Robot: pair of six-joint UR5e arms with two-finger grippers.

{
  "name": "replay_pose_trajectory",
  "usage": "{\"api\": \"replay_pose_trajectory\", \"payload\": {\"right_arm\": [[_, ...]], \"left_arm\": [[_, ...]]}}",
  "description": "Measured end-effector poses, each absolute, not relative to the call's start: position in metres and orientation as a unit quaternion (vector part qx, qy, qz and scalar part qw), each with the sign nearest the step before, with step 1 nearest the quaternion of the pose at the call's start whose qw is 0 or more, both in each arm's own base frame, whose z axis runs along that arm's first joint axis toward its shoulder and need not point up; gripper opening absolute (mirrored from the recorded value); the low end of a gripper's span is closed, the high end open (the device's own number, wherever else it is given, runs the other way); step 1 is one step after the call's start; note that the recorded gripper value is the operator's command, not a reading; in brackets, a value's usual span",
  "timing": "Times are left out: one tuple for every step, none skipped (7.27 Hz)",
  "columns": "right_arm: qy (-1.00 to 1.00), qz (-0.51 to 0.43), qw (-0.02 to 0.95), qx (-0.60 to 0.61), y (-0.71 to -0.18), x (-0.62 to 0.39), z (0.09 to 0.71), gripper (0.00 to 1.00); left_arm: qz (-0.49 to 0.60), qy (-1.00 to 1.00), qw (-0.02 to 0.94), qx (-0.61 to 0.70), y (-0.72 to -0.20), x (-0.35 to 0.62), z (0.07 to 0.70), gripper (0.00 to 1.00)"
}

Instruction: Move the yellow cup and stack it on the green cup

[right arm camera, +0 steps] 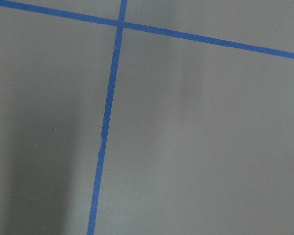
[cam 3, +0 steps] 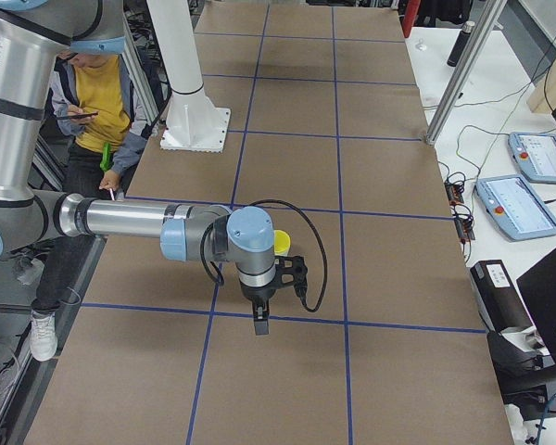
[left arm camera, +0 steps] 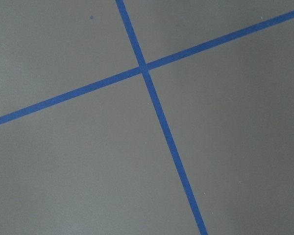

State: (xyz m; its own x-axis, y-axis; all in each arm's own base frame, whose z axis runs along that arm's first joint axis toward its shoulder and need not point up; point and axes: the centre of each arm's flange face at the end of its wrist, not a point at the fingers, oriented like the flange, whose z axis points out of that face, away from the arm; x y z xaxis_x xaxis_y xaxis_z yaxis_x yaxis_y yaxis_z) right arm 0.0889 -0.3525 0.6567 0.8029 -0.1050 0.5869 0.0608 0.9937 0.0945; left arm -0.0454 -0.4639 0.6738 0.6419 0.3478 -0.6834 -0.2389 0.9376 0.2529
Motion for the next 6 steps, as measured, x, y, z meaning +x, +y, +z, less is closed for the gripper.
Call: {"api": "replay_pose_trajectory", "payload": {"right_arm": [[-0.311,-0.042,0.949,0.031,-0.3514,0.0889,0.6619,1.00],[-0.312,-0.041,0.949,0.029,-0.3508,0.0888,0.6648,1.00],[-0.312,-0.040,0.949,0.027,-0.3504,0.0888,0.6668,1.00],[-0.312,-0.039,0.949,0.025,-0.3503,0.0888,0.6687,1.00],[-0.312,-0.039,0.949,0.024,-0.3501,0.0888,0.6700,1.00],[-0.312,-0.037,0.949,0.022,-0.3497,0.0888,0.6711,1.00]], "left_arm": [[0.162,0.391,0.903,0.069,-0.4627,-0.0452,0.6747,1.00],[0.161,0.390,0.904,0.068,-0.4623,-0.0454,0.6751,1.00],[0.159,0.390,0.905,0.065,-0.4616,-0.0463,0.6760,1.00],[0.158,0.388,0.906,0.064,-0.4607,-0.0472,0.6769,1.00],[0.158,0.386,0.907,0.063,-0.4582,-0.0482,0.6795,1.00],[0.158,0.384,0.907,0.062,-0.4549,-0.0488,0.6824,1.00]]}}
